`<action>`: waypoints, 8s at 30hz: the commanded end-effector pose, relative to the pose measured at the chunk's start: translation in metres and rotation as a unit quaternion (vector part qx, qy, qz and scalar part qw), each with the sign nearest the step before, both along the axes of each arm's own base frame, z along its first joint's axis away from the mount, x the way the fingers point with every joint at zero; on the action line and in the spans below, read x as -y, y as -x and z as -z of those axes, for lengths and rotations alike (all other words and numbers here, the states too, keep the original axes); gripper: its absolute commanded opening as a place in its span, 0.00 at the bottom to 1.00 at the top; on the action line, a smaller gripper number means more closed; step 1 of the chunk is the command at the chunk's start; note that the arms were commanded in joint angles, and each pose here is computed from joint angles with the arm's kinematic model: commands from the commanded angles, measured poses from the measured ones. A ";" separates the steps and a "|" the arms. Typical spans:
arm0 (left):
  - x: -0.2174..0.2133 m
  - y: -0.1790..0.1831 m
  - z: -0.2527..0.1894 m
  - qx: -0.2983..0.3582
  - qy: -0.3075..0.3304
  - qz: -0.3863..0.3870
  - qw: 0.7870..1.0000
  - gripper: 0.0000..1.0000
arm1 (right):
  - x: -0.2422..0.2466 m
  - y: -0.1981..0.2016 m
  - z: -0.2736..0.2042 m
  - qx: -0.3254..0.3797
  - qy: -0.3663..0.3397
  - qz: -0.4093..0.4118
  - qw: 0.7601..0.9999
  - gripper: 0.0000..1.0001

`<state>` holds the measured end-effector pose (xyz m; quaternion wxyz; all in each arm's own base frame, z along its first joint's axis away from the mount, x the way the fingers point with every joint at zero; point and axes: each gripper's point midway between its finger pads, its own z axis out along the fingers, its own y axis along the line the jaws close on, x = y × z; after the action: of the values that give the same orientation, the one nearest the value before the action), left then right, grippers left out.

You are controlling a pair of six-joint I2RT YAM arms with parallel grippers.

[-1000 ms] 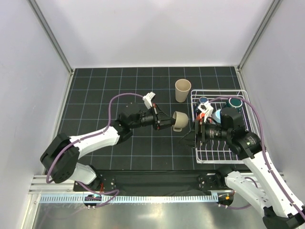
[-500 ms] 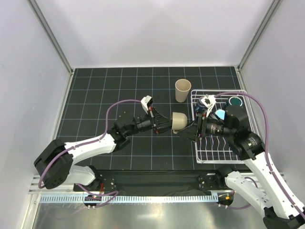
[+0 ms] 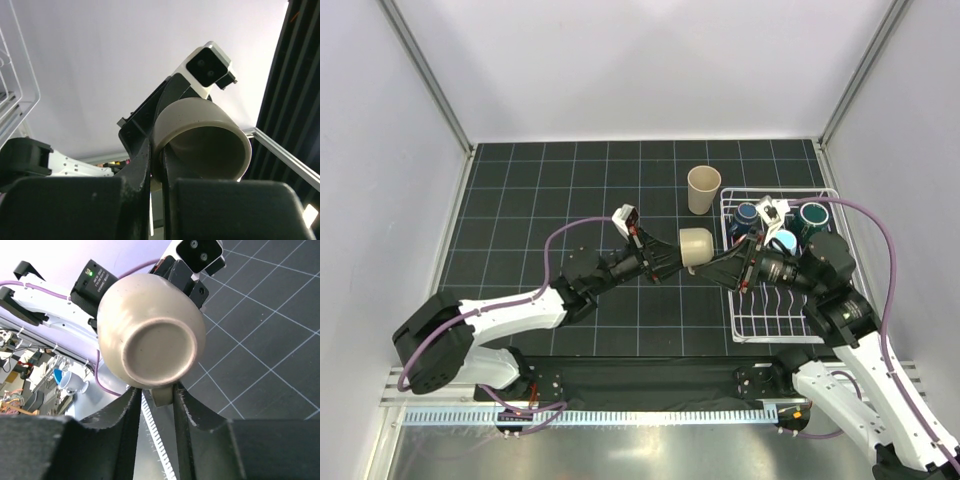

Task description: Load the cups into the dish rack

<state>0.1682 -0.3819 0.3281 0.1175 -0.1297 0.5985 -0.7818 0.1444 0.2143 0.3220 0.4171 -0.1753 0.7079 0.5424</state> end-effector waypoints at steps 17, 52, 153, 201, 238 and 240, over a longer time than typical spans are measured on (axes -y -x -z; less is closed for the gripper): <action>-0.001 0.010 0.032 -0.016 -0.006 -0.034 0.999 0.41 | 0.006 0.019 -0.026 -0.003 -0.050 0.009 0.999 0.04; -0.110 0.032 0.068 0.154 -0.461 -0.068 0.871 0.60 | 0.183 0.014 0.113 -0.364 0.288 0.532 0.708 0.04; -0.145 -0.045 0.086 0.040 -0.547 0.058 0.834 0.63 | 0.232 -0.044 0.122 -0.488 0.215 0.593 0.603 0.66; -0.214 -0.062 0.086 -0.004 -0.647 -0.044 0.761 0.68 | 0.004 -0.347 0.164 -0.135 0.474 0.272 0.826 0.42; -0.219 -0.069 0.087 -0.013 -0.646 -0.039 0.762 0.68 | 0.026 -0.359 0.164 -0.094 0.536 0.312 0.778 0.56; -0.219 -0.069 0.087 -0.013 -0.646 -0.038 0.762 0.68 | 0.024 -0.358 0.172 -0.101 0.537 0.306 0.780 0.55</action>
<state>0.2390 -0.1638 0.2313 0.1861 -0.0632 0.9613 -0.1933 0.5003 0.1895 0.1461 0.3186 -0.0850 0.9420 -0.0630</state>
